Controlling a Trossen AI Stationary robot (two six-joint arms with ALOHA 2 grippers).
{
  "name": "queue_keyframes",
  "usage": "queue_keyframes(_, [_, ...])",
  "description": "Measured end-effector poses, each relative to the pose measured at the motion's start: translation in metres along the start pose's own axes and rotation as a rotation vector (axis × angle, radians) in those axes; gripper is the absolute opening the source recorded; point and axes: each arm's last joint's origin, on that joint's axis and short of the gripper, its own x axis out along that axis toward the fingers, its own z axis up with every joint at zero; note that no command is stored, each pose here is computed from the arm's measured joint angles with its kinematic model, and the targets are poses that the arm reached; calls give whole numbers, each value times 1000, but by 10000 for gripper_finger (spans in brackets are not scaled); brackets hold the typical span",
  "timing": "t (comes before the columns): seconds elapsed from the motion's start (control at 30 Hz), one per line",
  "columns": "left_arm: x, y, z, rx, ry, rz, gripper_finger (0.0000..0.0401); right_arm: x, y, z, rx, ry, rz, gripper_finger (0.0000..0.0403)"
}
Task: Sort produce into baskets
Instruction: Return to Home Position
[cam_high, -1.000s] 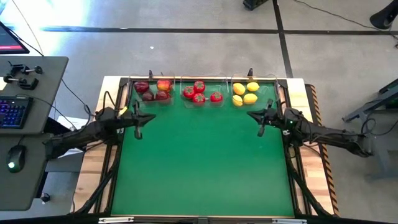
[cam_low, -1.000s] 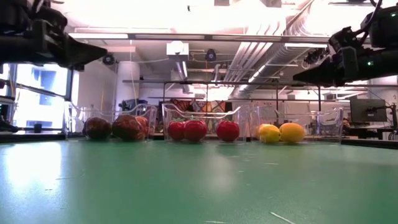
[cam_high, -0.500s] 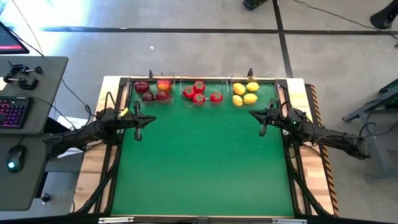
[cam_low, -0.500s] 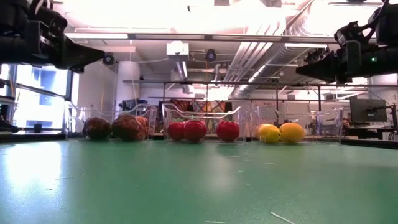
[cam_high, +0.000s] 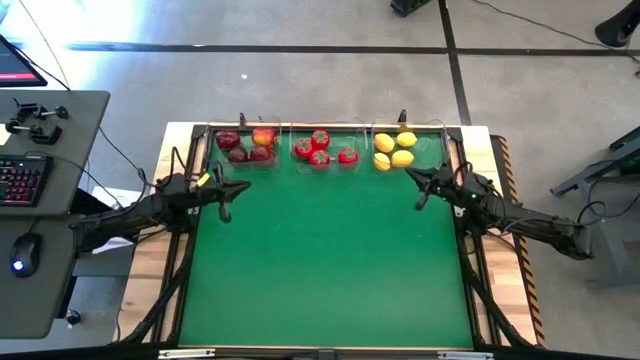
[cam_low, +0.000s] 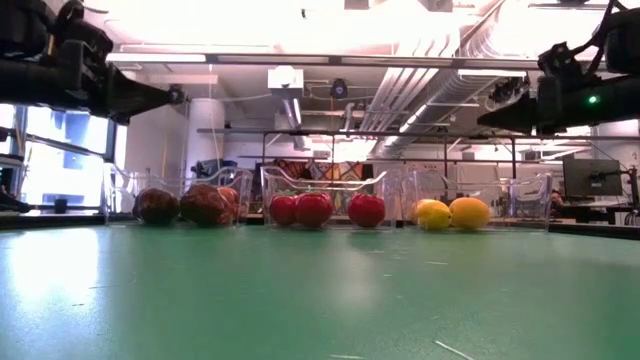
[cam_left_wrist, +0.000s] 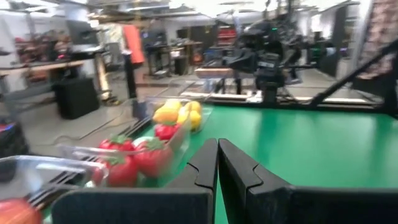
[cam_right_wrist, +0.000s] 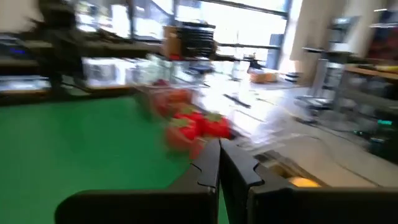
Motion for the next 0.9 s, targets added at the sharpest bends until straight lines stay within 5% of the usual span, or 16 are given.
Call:
queue_keyframes(0.17, [1, 1, -2, -4, 21, 30, 1, -1, -4, -9, -14, 99, -152, 0])
queue_keyframes(0.9, [2, 1, -3, -13, 34, 27, 1, -1, -4, -12, 64, 140, -153, 0])
